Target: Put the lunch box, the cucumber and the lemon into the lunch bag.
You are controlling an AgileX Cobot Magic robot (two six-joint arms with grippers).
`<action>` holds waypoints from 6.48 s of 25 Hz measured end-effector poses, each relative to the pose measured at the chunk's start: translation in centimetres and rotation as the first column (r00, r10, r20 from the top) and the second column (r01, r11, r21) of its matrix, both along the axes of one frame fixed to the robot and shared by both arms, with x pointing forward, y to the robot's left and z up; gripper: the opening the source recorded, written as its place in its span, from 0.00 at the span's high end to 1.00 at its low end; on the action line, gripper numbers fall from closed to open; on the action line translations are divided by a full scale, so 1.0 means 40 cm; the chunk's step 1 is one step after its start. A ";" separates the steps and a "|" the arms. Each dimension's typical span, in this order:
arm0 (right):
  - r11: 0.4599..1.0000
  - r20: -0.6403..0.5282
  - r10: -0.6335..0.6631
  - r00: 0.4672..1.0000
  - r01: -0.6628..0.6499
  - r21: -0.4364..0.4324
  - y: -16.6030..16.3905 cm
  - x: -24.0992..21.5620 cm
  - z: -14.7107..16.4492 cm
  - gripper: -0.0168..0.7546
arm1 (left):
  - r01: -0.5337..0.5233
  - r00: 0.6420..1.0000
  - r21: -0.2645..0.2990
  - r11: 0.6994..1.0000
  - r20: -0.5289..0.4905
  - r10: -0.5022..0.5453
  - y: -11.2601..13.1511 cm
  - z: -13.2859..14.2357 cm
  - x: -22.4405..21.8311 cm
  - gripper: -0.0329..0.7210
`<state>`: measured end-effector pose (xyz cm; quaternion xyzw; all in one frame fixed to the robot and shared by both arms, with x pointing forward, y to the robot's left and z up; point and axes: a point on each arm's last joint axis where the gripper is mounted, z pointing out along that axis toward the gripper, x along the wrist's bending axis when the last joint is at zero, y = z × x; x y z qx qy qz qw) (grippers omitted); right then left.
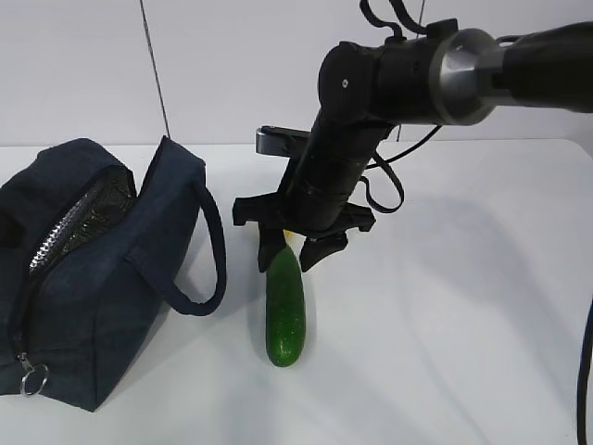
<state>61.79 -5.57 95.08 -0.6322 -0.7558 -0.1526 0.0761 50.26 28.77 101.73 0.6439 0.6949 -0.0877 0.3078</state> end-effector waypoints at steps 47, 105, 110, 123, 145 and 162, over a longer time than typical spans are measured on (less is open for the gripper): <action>0.999 -0.109 -0.028 0.994 0.025 -0.029 0.011 0.009 -0.140 0.48 | 0.000 1.000 0.002 1.000 -0.001 0.000 0.000 0.000 0.000 0.96; 0.539 0.036 -0.098 0.995 0.023 0.842 0.194 -0.009 0.177 0.50 | -0.002 1.000 0.033 0.999 0.007 0.002 0.007 -0.003 0.001 0.96; 0.574 0.010 -0.083 0.996 0.039 0.818 0.218 -0.008 0.106 0.50 | -0.002 1.000 0.033 0.999 0.007 0.002 0.007 -0.003 0.001 0.96; 0.762 0.058 0.074 0.996 -0.094 0.641 0.202 -0.031 0.031 0.50 | -0.007 1.000 0.031 1.000 0.010 0.007 0.007 -0.003 0.003 0.96; 0.701 -0.128 0.074 0.989 0.040 0.712 0.217 -0.043 0.007 0.50 | -0.030 0.999 -0.009 1.000 0.015 0.030 0.002 0.002 0.006 0.96; 0.697 -0.127 0.047 0.991 0.058 0.714 0.220 -0.038 0.005 0.49 | -0.029 0.999 -0.009 1.000 0.014 0.029 0.001 0.002 0.006 0.96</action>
